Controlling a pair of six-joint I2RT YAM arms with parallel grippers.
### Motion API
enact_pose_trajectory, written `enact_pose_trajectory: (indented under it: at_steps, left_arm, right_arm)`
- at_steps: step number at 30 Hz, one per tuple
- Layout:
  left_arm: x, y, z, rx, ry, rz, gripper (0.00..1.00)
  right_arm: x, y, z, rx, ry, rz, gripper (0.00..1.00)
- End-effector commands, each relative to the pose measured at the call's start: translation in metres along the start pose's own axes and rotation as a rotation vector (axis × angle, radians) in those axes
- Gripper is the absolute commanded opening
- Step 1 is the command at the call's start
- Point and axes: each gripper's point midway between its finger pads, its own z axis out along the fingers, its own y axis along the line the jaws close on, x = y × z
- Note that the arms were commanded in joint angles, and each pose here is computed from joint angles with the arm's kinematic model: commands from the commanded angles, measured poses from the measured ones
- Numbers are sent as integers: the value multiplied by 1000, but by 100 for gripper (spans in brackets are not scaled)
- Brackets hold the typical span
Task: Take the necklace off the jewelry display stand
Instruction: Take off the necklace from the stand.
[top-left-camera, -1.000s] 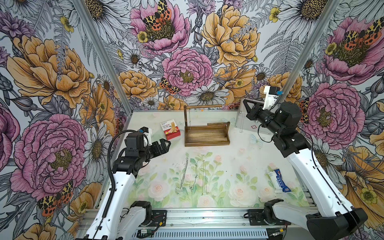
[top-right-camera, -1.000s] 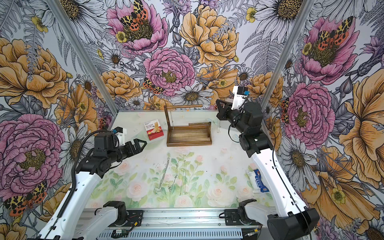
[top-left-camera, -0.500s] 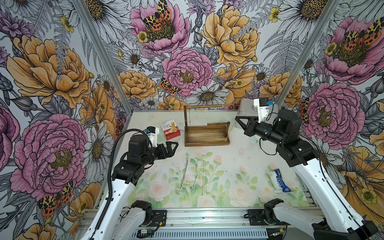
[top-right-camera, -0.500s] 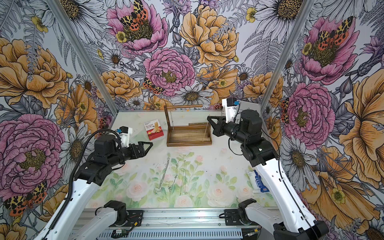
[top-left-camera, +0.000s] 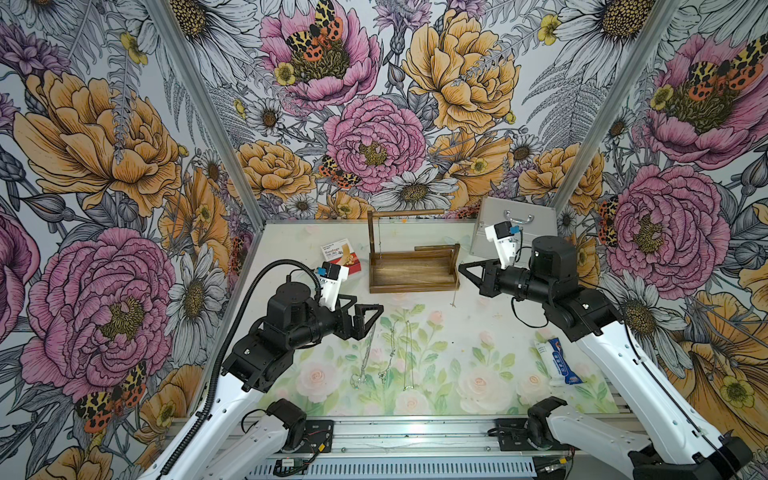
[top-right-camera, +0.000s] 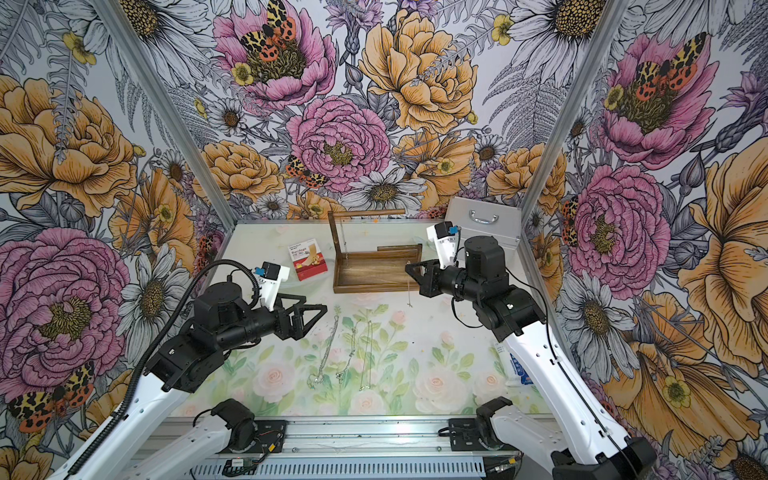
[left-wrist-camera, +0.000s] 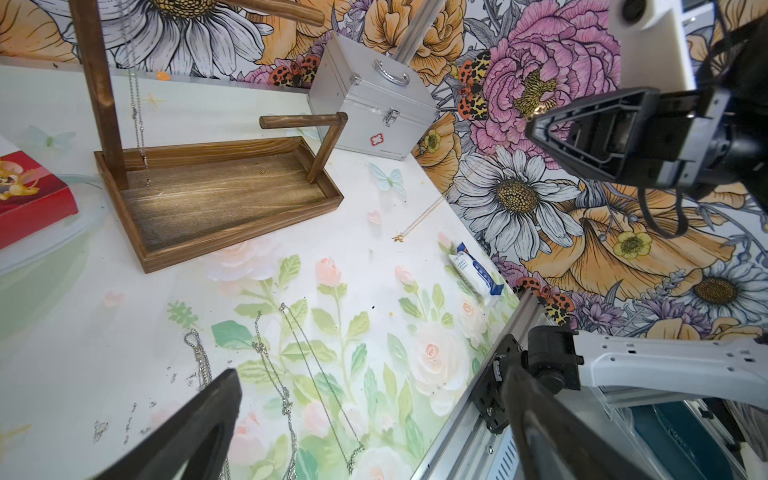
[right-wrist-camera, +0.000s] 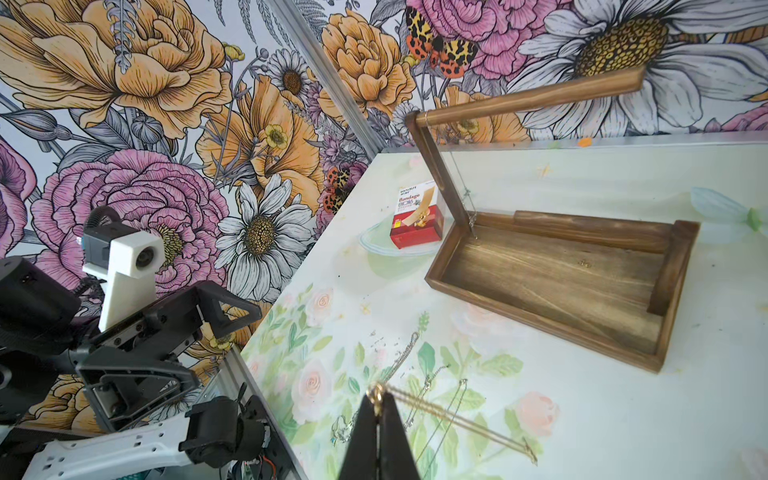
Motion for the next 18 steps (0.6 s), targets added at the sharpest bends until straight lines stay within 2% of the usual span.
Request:
enact_pose_trajectory:
  at_steps: [1,9,13,15,18]
  left_arm:
    - [1,-9,3,-4,-21,81,99]
    - [20,-60,35,37,14,216,99]
    - [30,-74,61,77,11,238,99]
    - [36,-80,71,133,-13,250,99]
    - [39,-90,76,239,-112,244,99]
  right_arm:
    - [15,4,2,-24,37,-3,0]
    - [41,-2,17,-21,110,8,0]
    - [49,-3,21,-21,133,4,0]
    - [52,-2,21,-23,137,2,0]
    - [57,-3,23,-21,149,3,0]
